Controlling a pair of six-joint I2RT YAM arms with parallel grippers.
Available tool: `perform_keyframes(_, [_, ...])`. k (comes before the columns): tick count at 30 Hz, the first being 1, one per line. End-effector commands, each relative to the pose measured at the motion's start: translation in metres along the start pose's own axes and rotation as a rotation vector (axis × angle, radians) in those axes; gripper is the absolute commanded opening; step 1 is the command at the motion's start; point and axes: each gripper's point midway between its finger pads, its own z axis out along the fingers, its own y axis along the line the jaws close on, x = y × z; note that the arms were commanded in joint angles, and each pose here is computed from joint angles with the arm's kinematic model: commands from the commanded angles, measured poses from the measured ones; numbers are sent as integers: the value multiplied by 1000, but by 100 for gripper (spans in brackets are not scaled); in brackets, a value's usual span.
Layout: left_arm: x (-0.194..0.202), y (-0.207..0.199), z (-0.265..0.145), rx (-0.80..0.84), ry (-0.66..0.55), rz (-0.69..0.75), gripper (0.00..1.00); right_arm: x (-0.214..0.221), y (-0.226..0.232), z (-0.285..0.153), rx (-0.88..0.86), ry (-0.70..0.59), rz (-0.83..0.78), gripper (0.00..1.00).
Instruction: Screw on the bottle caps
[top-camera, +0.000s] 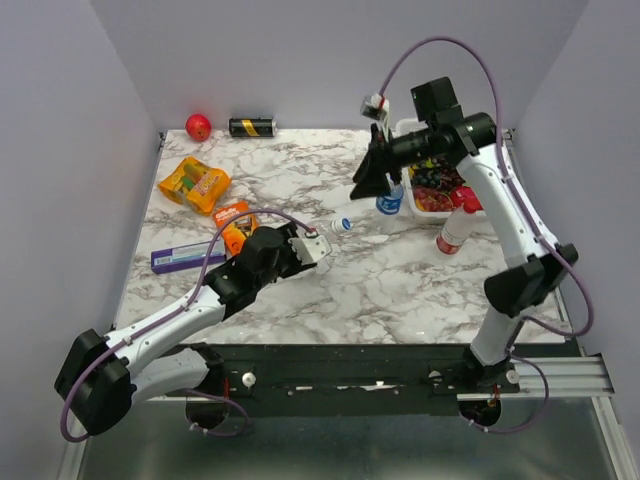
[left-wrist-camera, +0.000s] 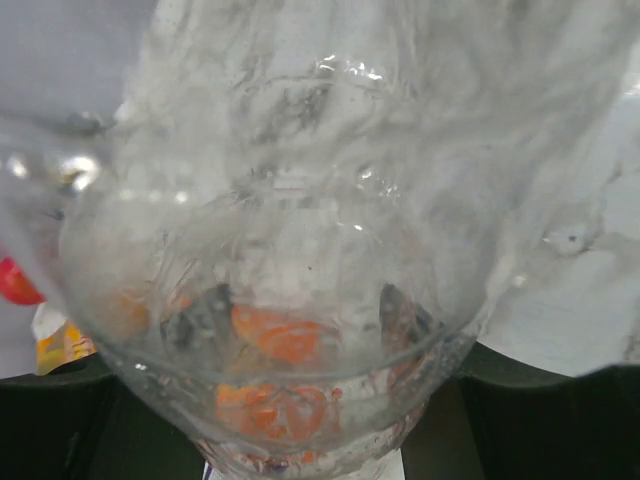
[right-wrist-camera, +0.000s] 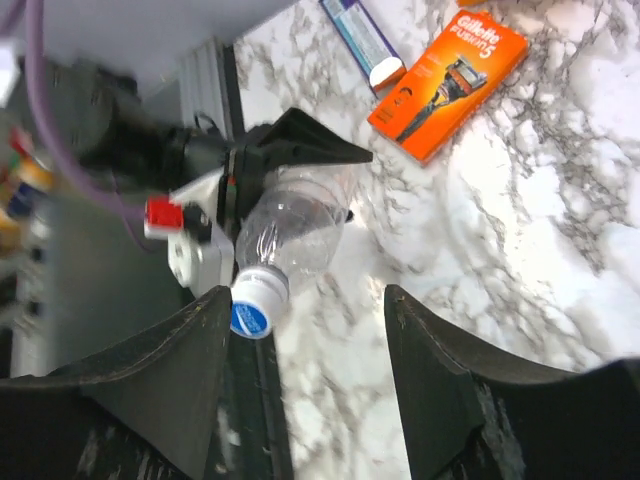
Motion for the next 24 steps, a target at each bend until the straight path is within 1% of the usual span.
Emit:
perform_keyframes(1, [-19, -43, -10, 276, -92, 4, 0, 48, 48, -7, -100, 102, -666, 70])
perform_keyframes(2, [-19, -52, -13, 334, -101, 10, 0, 77, 46, -2, -119, 155, -708, 70])
perform_keyframes(3, [-22, -51, -14, 346, -109, 31, 0, 77, 61, -8, -114, 148, -879, 70])
perform_keyframes(4, [-23, -54, -14, 364, -111, 36, 0, 79, 59, -8, -83, 154, -962, 70])
perform_keyframes(6, [-25, -55, -14, 380, -120, 44, 0, 90, 68, -7, -80, 150, -1069, 70])
perform_keyframes(7, [-27, -55, -14, 384, -124, 47, 0, 87, 66, -5, -61, 151, -1118, 70])
perform_keyframes(9, [-30, -55, -15, 389, -134, 49, 0, 90, 71, 0, -77, 161, -1182, 70])
perform_keyframes(13, [-33, -57, -18, 405, -152, 53, 0, 93, 72, 8, -89, 183, -1218, 69])
perform_keyframes(16, [-33, -58, -19, 416, -152, 53, 0, 91, 75, 12, -94, 174, -1224, 68])
perform_keyframes(19, [-34, -59, -21, 419, -156, 51, 0, 89, 76, 15, -97, 165, -1234, 62])
perform_keyframes(20, [-34, -58, -21, 415, -159, 52, 0, 90, 76, 16, -101, 168, -1231, 58])
perform_keyframes(24, [-37, -56, -22, 400, -172, 38, 0, 94, 78, 19, -125, 183, -1242, 53])
